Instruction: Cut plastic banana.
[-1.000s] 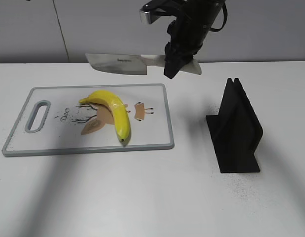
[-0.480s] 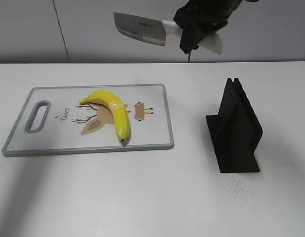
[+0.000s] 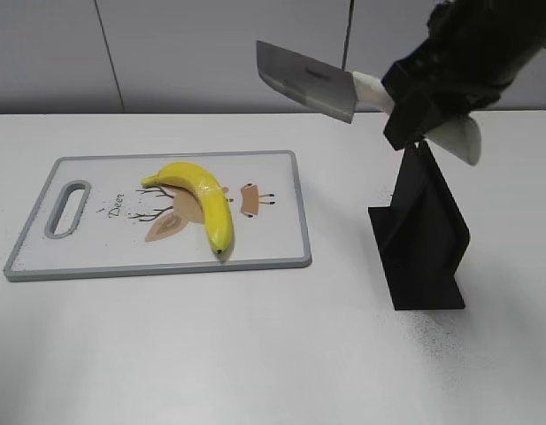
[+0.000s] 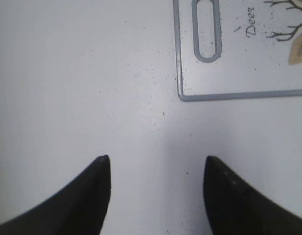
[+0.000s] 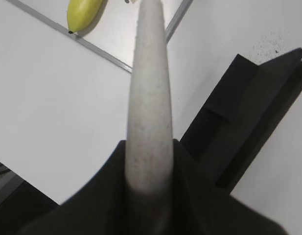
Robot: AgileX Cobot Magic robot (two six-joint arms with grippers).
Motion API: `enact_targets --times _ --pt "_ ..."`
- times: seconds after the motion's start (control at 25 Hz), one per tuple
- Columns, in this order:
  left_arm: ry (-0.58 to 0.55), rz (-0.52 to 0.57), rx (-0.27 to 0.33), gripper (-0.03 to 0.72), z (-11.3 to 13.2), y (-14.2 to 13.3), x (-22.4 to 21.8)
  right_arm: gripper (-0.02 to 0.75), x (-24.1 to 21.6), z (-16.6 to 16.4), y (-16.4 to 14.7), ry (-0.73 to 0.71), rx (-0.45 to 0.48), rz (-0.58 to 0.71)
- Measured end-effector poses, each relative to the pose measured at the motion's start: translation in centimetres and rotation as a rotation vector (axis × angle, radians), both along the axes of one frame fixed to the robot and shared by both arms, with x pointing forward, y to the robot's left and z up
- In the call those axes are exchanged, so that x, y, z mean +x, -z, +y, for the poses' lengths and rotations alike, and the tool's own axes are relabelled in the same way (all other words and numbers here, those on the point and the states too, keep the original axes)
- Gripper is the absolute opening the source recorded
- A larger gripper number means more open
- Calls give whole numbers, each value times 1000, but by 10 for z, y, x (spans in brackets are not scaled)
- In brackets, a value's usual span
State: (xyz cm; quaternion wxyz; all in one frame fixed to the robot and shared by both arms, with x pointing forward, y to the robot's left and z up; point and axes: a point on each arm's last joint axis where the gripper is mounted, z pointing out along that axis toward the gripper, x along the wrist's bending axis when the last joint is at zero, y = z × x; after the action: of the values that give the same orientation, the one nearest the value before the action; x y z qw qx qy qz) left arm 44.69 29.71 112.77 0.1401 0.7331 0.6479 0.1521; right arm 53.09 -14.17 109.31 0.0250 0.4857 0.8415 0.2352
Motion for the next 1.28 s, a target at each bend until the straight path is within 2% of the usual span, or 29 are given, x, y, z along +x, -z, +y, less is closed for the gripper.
enact_targets --times 0.24,0.6,0.96,1.12,1.28 --pt "-12 -79 -8 581 1 5 -64 190 -44 -21 11 72 27 -6" --pt "-16 -261 -15 577 3 18 -140 189 -94 -45 21 159 79 -43" --pt "-13 -374 -28 577 3 49 -185 189 -125 -61 32 267 144 -60" --pt "-3 -453 -65 577 0 66 -203 189 -133 -66 39 311 160 -52" --pt "7 -585 -94 577 -1 76 -217 189 -135 -70 43 383 169 -63"
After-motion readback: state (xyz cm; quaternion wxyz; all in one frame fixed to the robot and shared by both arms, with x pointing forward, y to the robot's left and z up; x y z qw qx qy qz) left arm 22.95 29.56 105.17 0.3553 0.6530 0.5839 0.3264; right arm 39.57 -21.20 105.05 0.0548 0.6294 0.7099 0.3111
